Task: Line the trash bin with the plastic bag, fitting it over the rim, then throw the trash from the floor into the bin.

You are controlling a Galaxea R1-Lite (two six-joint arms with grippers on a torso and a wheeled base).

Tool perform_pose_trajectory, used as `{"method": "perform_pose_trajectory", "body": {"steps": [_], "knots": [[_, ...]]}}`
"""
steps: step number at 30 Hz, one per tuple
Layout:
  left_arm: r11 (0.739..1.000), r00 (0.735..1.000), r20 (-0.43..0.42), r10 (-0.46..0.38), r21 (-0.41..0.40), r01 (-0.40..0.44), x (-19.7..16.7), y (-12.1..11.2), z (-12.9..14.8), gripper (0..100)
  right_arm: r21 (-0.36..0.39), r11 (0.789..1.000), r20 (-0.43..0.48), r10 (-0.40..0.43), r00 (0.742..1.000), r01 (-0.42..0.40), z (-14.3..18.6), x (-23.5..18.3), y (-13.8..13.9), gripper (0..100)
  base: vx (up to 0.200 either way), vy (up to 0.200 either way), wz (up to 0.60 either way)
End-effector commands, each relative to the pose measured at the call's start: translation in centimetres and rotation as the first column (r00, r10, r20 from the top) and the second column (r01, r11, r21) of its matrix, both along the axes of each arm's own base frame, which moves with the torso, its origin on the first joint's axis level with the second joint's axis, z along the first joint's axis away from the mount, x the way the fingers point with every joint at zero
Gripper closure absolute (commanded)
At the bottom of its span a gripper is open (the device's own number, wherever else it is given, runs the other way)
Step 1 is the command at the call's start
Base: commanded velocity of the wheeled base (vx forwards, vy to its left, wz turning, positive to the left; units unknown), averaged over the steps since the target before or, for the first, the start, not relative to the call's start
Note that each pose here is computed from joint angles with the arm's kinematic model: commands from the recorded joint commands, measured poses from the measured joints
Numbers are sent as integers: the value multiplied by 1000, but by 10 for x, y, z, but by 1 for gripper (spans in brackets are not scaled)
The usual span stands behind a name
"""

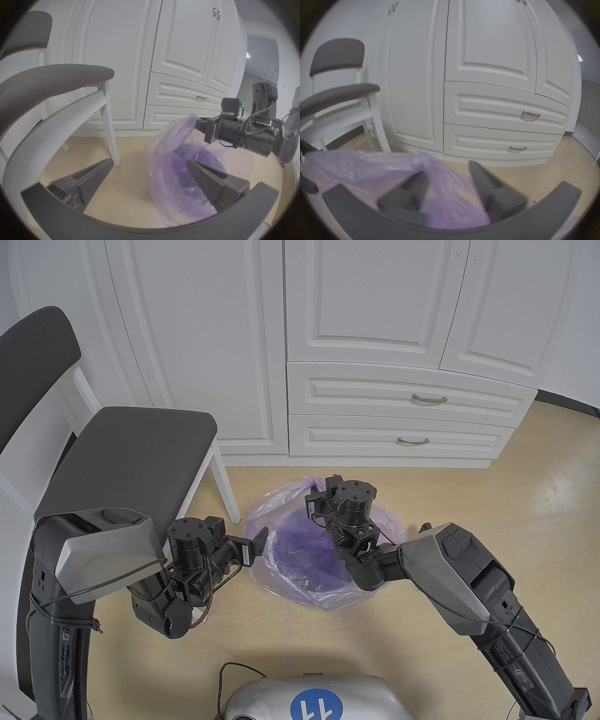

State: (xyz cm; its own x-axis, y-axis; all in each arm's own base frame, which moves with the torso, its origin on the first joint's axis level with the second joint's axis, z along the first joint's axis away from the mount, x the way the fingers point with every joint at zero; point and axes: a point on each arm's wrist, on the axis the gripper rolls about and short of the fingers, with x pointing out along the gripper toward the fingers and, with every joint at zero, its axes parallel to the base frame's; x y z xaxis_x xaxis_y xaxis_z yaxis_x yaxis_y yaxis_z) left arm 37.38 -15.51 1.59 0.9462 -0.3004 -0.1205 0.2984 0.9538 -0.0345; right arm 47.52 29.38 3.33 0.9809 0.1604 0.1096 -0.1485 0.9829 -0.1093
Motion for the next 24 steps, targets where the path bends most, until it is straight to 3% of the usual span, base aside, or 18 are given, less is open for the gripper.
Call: {"method": "perform_pose_trajectory", "body": {"steps": [1,4,5,8,10,11,14,15,16,21,22,24], "knots": [[1000,1000,-10,-6,2,6,-2,-2,-3,0,-63,997,-102,27,994,-33,15,-22,4,0,0,0,0],[1000,1000,-16,-7,3,8,-4,-2,-4,0,-91,994,-159,41,987,-56,23,-33,2,0,0,0,0],[1000,999,-35,-24,10,24,-12,-6,-4,0,-106,989,-218,81,973,-106,42,-51,-2,0,0,0,0],[999,999,-30,-44,-5,44,-17,-13,1,0,-95,986,-259,106,960,-135,61,-68,-9,0,0,0,0],[996,998,-37,-56,-65,54,-22,-19,12,0,-65,982,-353,146,924,-179,80,-96,-24,0,0,0,0],[996,998,-39,-58,-76,55,-23,-20,15,0,-46,982,-362,153,920,-182,83,-100,-27,0,0,0,0],[996,995,-80,-55,-80,49,-25,-19,14,0,77,986,-373,164,913,-146,96,-117,-44,0,0,0,0],[996,995,-80,-55,-80,49,-25,-19,14,0,77,986,-373,164,913,-146,96,-117,-44,0,0,0,0],[996,994,-99,-54,-73,47,-24,-20,13,0,141,983,-367,163,916,-119,102,-122,-54,0,0,0,0],[998,989,-143,-21,-64,12,-18,-22,14,0,149,989,-439,82,895,-17,82,-117,-82,0,0,0,0],[996,986,-165,8,-89,-23,-13,-24,19,0,140,989,-489,22,872,53,64,-110,-95,0,0,0,0],[990,978,-207,25,-130,-53,-8,-26,23,0,177,976,-526,-15,850,127,48,-103,-103,0,0,0,0]]}}
